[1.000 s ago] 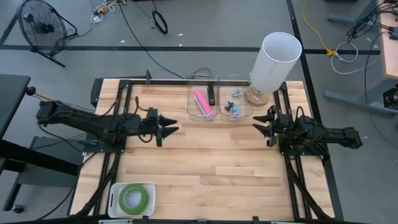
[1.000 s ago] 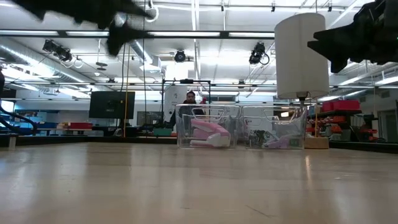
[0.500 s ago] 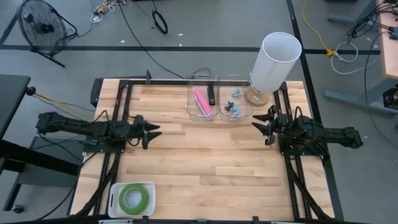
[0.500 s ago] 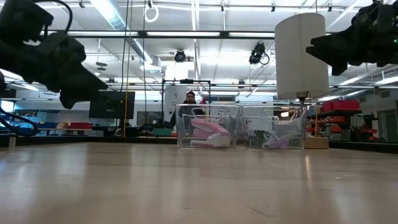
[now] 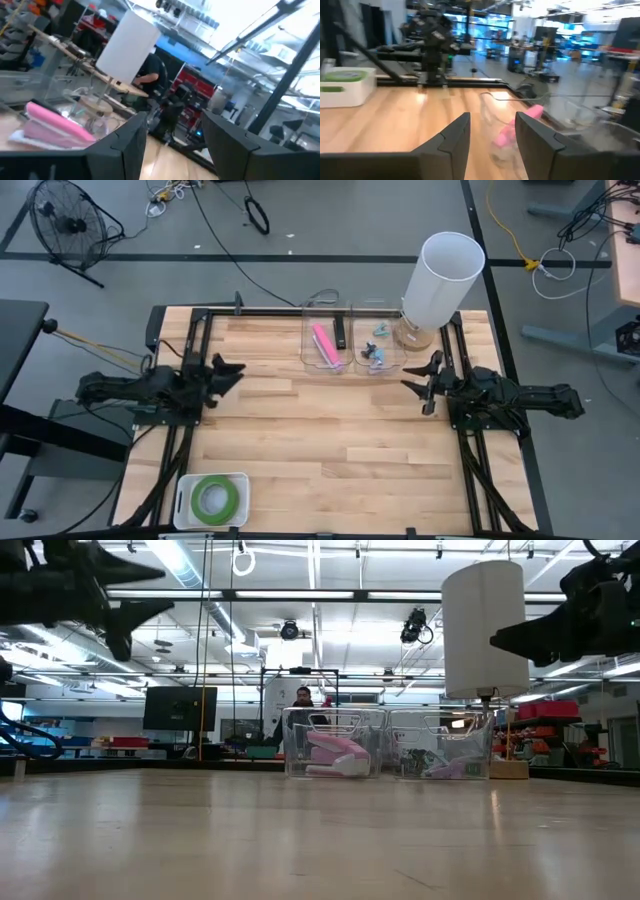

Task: Pick and place Stapler, Stapler remover, tape
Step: Return to Home Position

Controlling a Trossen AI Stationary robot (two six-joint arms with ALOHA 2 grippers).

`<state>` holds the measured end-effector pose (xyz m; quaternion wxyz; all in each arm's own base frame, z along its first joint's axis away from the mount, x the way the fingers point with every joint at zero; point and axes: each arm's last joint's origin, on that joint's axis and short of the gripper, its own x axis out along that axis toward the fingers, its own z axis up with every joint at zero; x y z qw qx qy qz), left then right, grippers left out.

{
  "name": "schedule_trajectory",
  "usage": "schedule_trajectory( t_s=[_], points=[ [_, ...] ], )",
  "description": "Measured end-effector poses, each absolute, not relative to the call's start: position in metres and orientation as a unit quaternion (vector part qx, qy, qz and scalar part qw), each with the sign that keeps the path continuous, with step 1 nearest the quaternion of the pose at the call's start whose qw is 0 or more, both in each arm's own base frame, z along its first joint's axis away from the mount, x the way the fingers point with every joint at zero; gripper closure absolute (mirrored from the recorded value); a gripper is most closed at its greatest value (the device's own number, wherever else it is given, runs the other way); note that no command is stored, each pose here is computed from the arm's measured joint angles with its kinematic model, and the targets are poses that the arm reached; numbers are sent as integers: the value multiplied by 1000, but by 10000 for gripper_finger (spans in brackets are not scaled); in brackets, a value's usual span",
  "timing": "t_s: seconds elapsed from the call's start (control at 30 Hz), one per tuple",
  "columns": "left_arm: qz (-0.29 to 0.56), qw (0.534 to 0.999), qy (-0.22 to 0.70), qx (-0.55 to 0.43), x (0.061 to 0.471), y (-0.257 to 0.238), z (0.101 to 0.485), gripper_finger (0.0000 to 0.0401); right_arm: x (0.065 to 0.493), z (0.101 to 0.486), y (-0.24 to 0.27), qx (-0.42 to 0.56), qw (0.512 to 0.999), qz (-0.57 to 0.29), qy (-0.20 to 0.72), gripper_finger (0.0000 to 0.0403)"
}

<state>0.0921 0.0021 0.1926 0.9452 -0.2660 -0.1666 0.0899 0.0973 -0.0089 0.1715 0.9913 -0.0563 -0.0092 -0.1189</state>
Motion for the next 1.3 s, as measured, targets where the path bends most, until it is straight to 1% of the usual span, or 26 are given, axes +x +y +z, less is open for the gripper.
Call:
schedule_trajectory(
  t_s=[0.1,0.17,0.3,0.53,0.93,1.03,1.2,1.23,1.3],
  points=[
    [84,939,-194,-270,91,2,198,206,98,170,-7,-51,995,-86,-5,245],
    [88,942,-180,-268,91,2,195,206,98,170,-6,-39,997,-73,-4,245],
    [85,942,-185,-269,91,2,196,206,98,170,-6,-15,997,-73,-5,245],
    [92,941,-186,-267,91,4,196,206,98,170,-6,-14,997,-73,-6,245],
    [147,935,-201,-254,90,14,196,206,98,170,-6,-13,997,-73,-6,245],
    [151,948,-170,-224,92,15,191,206,98,170,-6,-13,997,-73,-6,245],
    [77,990,-79,-92,96,10,179,206,98,170,-6,-13,997,-73,-6,245],
    [61,994,-66,-69,96,9,177,206,98,170,-6,-13,997,-73,-6,245],
    [55,997,-51,-35,96,9,175,206,98,170,-6,-13,997,-73,-6,245]
  ],
)
